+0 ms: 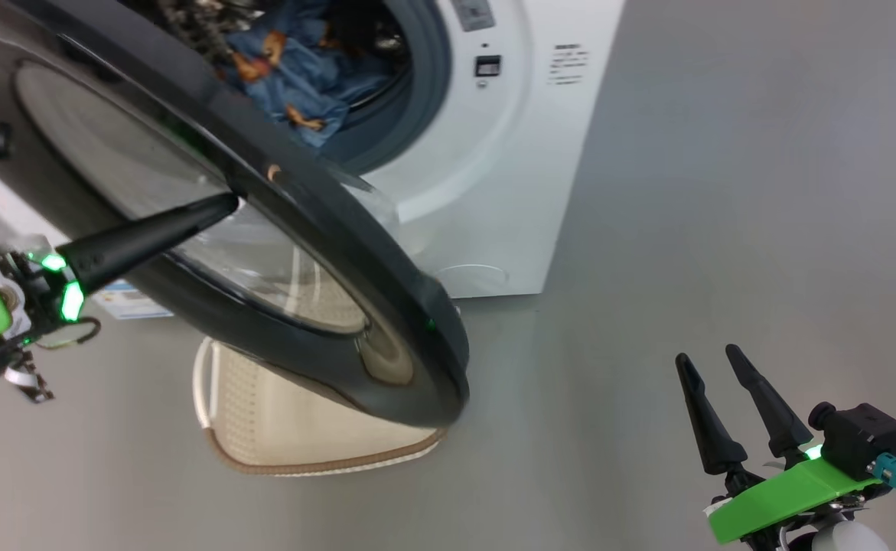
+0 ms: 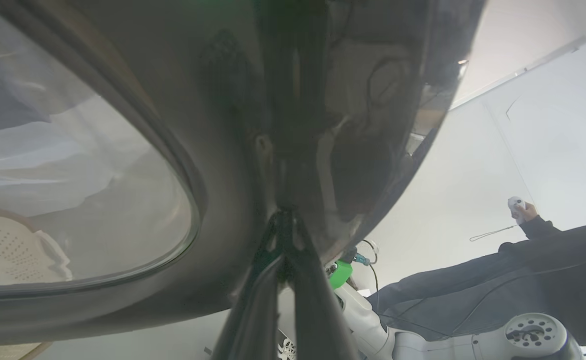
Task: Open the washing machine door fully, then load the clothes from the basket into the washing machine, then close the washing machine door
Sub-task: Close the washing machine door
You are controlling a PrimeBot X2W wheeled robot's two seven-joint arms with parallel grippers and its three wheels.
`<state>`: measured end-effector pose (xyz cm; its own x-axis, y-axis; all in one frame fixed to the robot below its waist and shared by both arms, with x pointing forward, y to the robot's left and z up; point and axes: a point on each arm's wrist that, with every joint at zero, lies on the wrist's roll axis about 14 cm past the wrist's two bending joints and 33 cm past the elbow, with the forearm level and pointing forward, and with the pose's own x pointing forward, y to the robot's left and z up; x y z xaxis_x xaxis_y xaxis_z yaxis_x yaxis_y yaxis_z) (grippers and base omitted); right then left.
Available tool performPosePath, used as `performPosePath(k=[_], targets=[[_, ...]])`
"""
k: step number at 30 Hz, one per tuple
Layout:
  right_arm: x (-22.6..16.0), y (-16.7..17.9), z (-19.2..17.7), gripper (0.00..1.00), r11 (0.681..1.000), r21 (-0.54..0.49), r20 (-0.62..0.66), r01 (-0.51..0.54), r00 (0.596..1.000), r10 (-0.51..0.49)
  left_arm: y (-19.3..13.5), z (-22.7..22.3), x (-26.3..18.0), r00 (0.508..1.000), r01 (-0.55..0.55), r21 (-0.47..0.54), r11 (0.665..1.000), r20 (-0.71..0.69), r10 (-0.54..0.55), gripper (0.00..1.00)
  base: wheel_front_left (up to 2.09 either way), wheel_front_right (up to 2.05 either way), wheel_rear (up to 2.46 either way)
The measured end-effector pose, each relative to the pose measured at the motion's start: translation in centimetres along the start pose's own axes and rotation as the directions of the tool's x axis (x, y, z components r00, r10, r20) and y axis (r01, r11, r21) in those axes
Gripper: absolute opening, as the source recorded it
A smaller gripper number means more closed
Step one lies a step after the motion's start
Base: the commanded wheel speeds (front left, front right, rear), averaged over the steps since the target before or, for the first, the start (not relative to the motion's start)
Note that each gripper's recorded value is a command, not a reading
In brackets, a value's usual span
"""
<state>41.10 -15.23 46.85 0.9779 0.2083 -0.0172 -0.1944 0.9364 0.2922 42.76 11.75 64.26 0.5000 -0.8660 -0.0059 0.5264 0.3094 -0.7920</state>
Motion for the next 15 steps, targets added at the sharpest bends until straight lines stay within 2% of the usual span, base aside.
performPosePath(k=[8,15], targets=[[-1.6,-2.0,0.5,1.00,0.997,0.005,0.016,0.077,0.997,-0.077,0.7,0.4,3.1,1.000,0.021,-0.004,1.000,0.015,-0.021,0.00,0.00,0.00,0.00],[-1.7,-1.7,1.3,1.00,0.997,0.001,0.038,0.072,0.997,-0.072,1.8,-0.1,1.4,0.996,-0.037,-0.032,0.999,0.083,0.040,0.00,0.00,0.00,0.00]])
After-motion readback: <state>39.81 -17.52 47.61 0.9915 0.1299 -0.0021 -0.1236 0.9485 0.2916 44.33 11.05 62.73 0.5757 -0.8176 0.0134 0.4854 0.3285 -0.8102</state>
